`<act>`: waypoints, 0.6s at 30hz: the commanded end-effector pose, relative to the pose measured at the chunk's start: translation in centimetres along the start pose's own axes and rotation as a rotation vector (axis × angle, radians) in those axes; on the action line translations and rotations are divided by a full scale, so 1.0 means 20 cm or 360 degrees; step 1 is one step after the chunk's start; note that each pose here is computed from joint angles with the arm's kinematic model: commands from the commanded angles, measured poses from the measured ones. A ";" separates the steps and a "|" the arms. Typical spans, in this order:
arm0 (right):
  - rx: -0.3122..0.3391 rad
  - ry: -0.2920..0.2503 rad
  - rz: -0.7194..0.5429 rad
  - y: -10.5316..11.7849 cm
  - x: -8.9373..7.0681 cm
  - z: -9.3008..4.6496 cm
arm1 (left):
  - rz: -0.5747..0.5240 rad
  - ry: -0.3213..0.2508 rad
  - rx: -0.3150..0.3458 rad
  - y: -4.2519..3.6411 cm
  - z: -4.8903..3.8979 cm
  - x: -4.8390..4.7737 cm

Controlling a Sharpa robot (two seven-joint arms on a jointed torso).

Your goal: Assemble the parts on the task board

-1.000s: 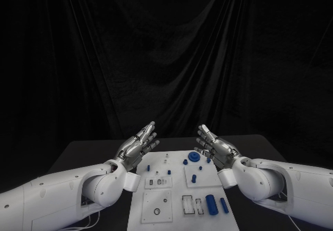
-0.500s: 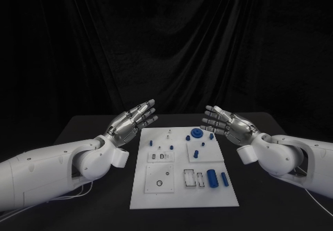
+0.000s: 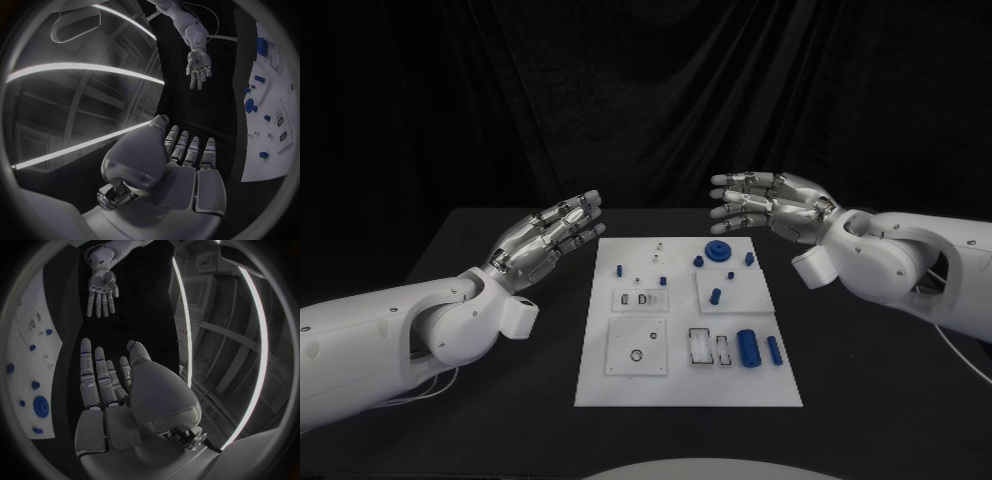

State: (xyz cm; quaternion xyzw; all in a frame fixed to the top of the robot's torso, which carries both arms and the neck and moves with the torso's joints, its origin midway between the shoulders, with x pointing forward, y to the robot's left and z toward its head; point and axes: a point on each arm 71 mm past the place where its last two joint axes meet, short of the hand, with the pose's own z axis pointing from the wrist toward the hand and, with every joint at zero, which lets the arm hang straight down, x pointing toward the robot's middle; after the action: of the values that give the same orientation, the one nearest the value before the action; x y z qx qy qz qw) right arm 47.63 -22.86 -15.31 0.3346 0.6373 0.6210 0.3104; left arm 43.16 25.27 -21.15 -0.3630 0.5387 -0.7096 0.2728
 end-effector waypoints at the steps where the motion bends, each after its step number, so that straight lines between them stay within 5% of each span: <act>1: 0.0134 -0.0050 -0.0577 0.04 -0.03 0.01 | 0.0043 0.0016 0.0169 -0.058 0.001 0.013; 10: 0.0242 -0.0034 -0.1684 0.15 -0.02 0.10 | 0.0087 -0.0004 0.0211 -0.120 0.008 -0.010; 18: 0.0233 -0.0032 -0.2357 0.18 0.04 0.18 | 0.0090 0.0001 0.0215 -0.133 0.013 -0.011</act>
State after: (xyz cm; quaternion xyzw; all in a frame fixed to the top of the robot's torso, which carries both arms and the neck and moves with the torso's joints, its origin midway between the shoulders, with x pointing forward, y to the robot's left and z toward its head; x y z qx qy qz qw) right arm 49.96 -19.78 -12.22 -0.0635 0.7595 0.3187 0.5635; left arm 43.58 25.90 -19.49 -0.3473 0.5355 -0.7099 0.2977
